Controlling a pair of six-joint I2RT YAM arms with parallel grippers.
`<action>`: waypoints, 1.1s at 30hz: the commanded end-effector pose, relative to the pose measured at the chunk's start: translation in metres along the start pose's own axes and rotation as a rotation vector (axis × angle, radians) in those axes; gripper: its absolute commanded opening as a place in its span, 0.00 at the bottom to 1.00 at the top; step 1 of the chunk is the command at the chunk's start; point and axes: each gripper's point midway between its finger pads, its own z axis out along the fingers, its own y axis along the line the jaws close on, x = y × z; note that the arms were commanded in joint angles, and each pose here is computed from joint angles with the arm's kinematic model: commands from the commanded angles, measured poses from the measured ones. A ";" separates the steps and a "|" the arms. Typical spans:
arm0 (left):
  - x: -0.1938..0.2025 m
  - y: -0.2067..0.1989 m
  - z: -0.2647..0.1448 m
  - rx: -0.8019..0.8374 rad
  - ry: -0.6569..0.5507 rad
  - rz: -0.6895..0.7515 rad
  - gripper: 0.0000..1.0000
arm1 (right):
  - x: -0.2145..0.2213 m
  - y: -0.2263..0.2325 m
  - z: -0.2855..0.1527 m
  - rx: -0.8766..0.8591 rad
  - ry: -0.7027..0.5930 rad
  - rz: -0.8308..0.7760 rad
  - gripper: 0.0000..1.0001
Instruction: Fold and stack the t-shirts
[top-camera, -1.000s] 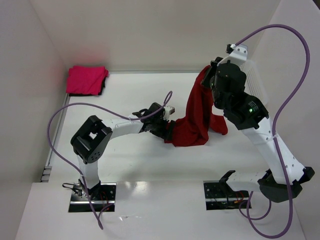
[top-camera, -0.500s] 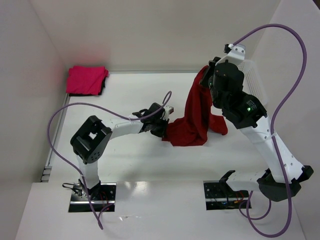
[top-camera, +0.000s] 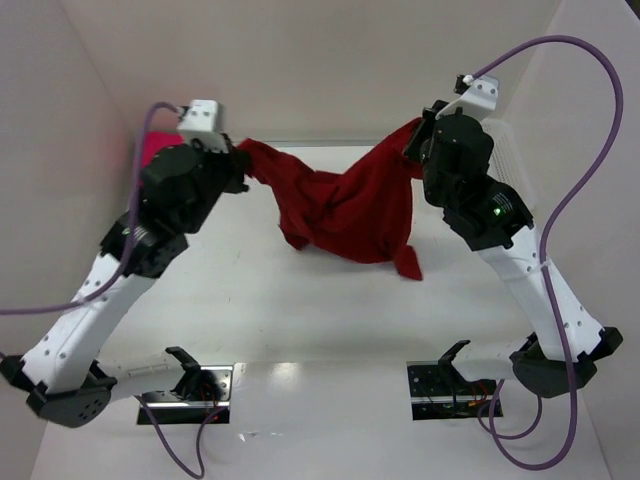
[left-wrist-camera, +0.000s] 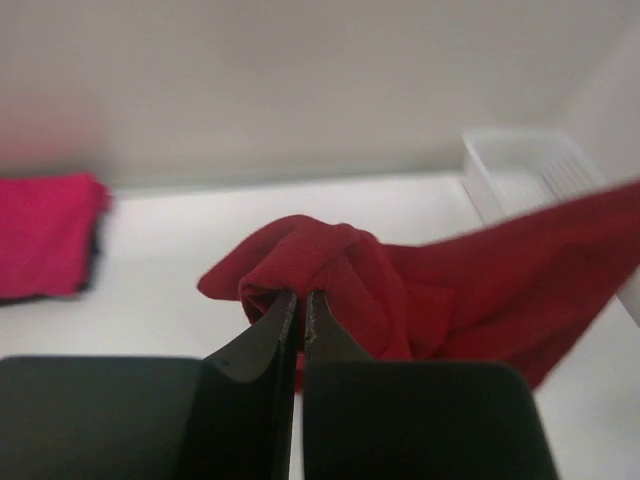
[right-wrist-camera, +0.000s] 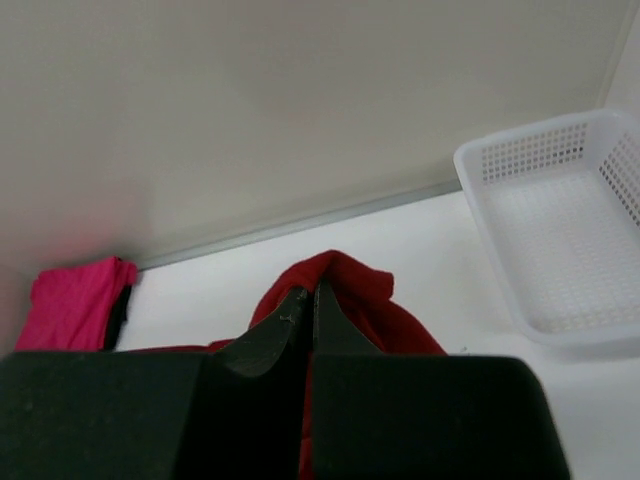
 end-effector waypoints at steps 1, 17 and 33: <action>-0.049 0.073 -0.043 -0.364 -0.138 0.055 0.00 | -0.051 0.008 0.001 -0.003 -0.142 0.094 0.01; -0.059 0.138 -0.117 -0.702 -0.296 -0.097 0.00 | -0.124 -0.037 -0.013 0.223 -0.350 0.135 0.01; -0.093 0.109 0.008 -0.400 -0.294 -0.069 0.00 | -0.066 -0.015 0.090 0.014 -0.166 0.072 0.01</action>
